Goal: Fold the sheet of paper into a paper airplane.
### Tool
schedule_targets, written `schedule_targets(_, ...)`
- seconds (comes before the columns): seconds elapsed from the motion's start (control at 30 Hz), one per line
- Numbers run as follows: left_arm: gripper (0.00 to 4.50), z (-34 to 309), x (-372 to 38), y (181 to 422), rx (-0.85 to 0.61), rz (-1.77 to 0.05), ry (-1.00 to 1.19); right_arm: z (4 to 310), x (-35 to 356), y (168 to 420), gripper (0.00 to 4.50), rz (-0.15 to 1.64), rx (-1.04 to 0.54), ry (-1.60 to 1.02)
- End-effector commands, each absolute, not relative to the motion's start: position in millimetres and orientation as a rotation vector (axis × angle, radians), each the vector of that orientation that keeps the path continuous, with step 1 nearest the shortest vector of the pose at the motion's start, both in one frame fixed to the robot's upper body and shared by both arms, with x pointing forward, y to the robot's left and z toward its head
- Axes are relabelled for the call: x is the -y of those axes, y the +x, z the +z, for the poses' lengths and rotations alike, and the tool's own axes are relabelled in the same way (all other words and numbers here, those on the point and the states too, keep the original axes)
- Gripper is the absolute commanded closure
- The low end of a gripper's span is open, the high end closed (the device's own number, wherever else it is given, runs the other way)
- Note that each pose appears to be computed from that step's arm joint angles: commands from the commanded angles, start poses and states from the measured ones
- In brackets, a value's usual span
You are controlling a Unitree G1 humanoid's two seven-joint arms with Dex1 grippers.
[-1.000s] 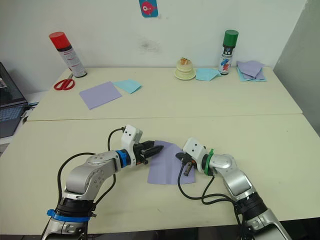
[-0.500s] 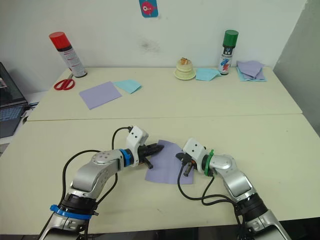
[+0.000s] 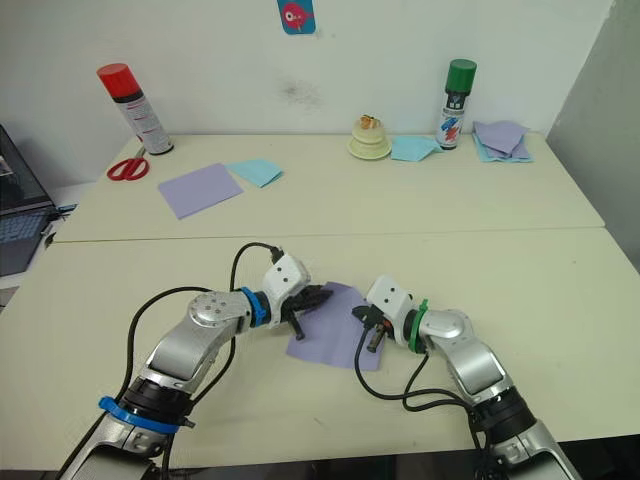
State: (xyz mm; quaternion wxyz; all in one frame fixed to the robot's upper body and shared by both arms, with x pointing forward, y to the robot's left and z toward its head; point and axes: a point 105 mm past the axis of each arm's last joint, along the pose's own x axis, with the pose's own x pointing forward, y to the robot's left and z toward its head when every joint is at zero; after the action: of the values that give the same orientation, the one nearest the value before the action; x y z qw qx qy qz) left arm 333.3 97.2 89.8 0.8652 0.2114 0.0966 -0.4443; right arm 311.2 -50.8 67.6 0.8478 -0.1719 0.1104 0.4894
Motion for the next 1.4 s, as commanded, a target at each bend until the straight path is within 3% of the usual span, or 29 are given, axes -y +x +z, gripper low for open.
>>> schedule_targets(0.03, 4.48, 98, -89, 330, -0.14, -0.949, 0.496, 58, 55, 308, 4.5, 1.02, -0.278, -0.36)
schedule_targets(0.73, 4.48, 81, -71, 311, -0.09, -1.083, 0.943, 55, 58, 311, 4.5, 1.0, -0.287, -0.355)
schedule_targets(0.9, 4.48, 80, -71, 313, -0.097, -1.084, 0.963, 59, 59, 315, 4.5, 0.981, -0.273, -0.338)
schedule_targets(1.17, 4.48, 77, -72, 313, -0.117, -1.085, 1.004, 92, 52, 336, 4.5, 0.909, -0.138, -0.221)
schedule_targets(1.4, 4.48, 75, -72, 313, -0.122, -1.083, 1.005, 79, 35, 335, 4.5, 0.966, -0.183, -0.266)
